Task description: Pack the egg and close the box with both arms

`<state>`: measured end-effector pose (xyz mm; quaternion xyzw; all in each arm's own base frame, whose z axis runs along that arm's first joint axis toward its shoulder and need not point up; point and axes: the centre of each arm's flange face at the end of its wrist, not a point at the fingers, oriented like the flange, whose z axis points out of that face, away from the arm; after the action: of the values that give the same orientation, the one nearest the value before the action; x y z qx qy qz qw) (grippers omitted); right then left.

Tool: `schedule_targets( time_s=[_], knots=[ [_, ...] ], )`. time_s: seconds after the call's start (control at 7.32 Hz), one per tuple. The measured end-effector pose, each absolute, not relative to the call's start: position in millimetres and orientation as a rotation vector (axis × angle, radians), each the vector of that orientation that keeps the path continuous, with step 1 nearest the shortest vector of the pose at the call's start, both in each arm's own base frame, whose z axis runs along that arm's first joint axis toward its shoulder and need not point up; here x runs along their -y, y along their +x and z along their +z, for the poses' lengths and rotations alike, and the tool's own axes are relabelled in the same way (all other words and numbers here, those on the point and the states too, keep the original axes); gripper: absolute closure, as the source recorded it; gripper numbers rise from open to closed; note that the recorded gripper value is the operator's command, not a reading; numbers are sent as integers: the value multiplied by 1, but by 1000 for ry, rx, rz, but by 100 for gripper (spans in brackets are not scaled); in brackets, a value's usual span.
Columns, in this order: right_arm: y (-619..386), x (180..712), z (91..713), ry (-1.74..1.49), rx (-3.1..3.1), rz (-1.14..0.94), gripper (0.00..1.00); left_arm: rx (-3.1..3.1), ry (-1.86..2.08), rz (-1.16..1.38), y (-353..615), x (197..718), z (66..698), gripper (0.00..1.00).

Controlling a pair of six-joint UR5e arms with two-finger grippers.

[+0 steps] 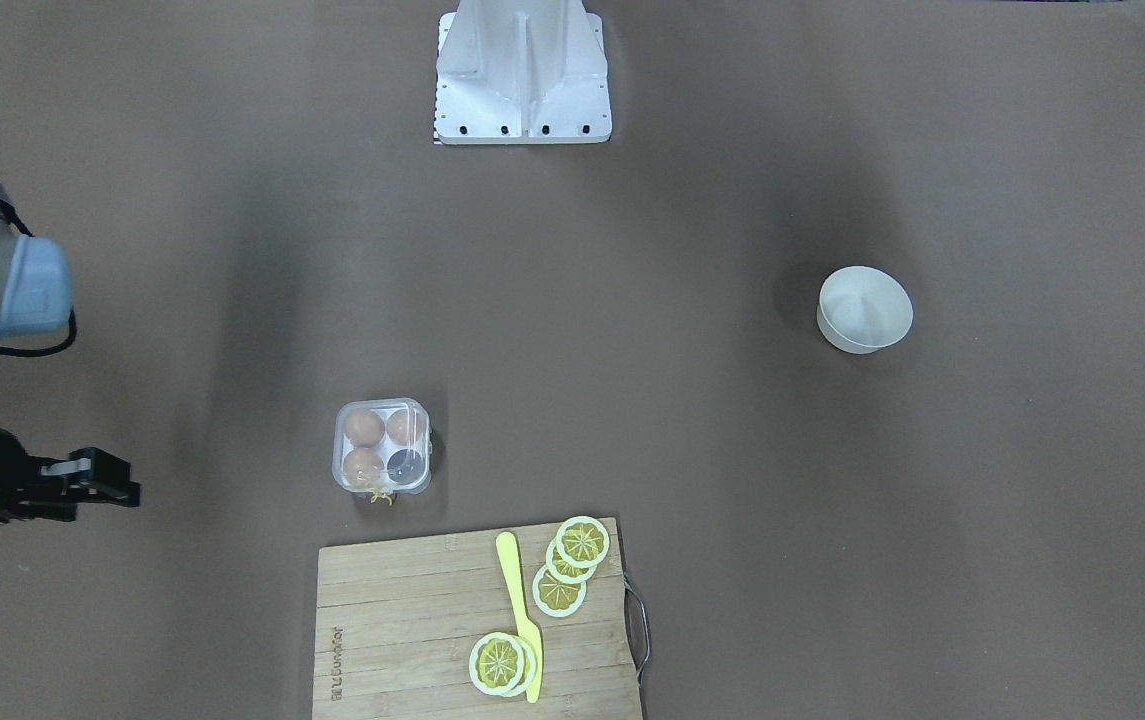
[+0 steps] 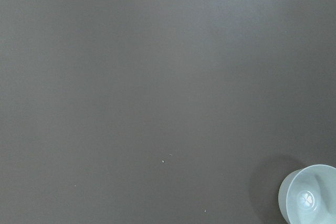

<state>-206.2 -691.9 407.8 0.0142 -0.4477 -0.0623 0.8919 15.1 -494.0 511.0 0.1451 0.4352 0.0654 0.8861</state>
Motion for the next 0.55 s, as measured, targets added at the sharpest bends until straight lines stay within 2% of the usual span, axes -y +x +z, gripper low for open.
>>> schedule_targets(
  time_s=[0.55],
  knots=[
    [-39,636,548,74,848,-77,0,-899,293,121,14,495,515,3]
  ],
)
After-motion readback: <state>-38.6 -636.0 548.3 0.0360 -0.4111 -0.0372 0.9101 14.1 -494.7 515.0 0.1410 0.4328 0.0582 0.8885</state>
